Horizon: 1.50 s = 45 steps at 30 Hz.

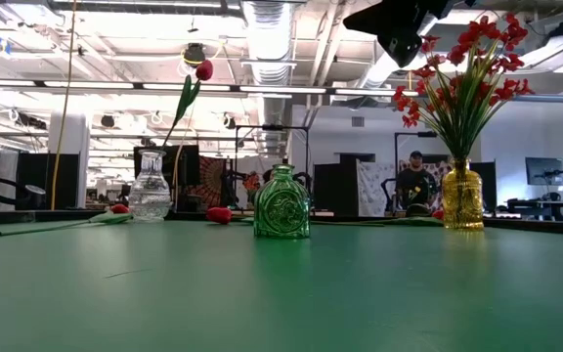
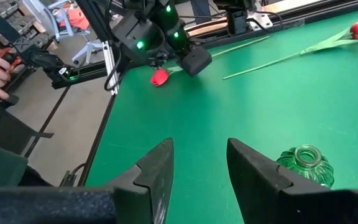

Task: Sort flowers into vase by color
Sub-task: Put the bottom red tulip into the transparent vase

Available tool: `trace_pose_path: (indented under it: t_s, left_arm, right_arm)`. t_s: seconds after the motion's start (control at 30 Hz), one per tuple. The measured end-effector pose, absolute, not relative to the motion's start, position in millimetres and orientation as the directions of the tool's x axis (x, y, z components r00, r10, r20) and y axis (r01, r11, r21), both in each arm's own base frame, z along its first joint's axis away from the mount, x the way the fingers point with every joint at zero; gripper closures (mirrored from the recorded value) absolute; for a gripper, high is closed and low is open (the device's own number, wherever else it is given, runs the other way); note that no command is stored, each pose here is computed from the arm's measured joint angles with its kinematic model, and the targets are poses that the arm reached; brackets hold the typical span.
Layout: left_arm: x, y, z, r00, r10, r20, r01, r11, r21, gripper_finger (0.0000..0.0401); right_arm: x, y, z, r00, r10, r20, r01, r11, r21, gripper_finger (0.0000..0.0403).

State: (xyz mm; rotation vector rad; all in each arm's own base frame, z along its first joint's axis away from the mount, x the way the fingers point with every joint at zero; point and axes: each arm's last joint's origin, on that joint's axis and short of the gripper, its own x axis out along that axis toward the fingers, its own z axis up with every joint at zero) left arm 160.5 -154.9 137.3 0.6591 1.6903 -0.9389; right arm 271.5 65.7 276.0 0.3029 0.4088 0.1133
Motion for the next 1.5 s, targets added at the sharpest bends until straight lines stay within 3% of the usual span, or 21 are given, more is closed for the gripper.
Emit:
trace_pose_path:
  t_s: [0.2, 0.47, 0.63, 0.73, 0.9, 1.07, 1.23, 1.33, 1.5]
  left_arm:
    - [162.3, -156.0, 136.6, -0.285, -0.015, -0.958, 0.788, 0.565, -0.243, 0.0265]
    - [163.1, -155.0, 145.5, -0.205, -0.032, -0.978, 0.781, 0.597, -0.184, 0.0383]
    - [161.6, -153.8, 157.5, -0.171, -0.069, -0.983, 0.760, 0.625, -0.176, 0.0393]
    - [165.2, -154.1, 178.6, -0.068, -0.114, -0.991, 0.766, 0.631, -0.125, 0.0398]
    - [179.2, -142.1, 233.1, 0.209, -0.197, -0.958, 0.692, 0.722, 0.002, 0.0399]
    - [190.6, -105.8, 302.8, 0.600, -0.151, -0.786, 0.428, 0.890, 0.156, 0.0400]
    - [178.1, -55.3, 365.8, 0.912, 0.021, -0.411, 0.061, 0.981, 0.185, 0.0400]
    - [155.4, -25.6, 385.4, 0.957, 0.181, -0.227, -0.133, 0.968, 0.213, 0.0401]
    - [115.5, 10.3, 387.3, 0.856, 0.507, -0.102, -0.477, 0.851, 0.220, 0.0401]
  right_arm:
    - [271.5, 65.6, 276.0, 0.912, 0.169, -0.374, -0.048, 0.949, 0.312, 0.0228]
    - [271.5, 64.7, 275.4, 0.910, 0.166, -0.380, -0.043, 0.949, 0.311, 0.0228]
    - [271.5, 64.7, 275.4, 0.910, 0.166, -0.380, -0.043, 0.949, 0.311, 0.0228]
    - [271.4, 64.7, 275.4, 0.910, 0.166, -0.380, -0.043, 0.949, 0.311, 0.0228]
    - [271.5, 64.8, 275.4, 0.910, 0.167, -0.380, -0.044, 0.949, 0.311, 0.0228]
    - [271.4, 64.9, 275.5, 0.909, 0.171, -0.379, -0.048, 0.949, 0.313, 0.0228]
    - [271.8, 65.0, 276.4, 0.913, 0.172, -0.370, -0.051, 0.948, 0.314, 0.0228]
    - [272.4, 65.1, 278.1, 0.920, 0.173, -0.352, -0.056, 0.946, 0.318, 0.0228]
    - [273.0, 64.4, 279.0, 0.928, 0.146, -0.342, -0.035, 0.950, 0.311, 0.0228]
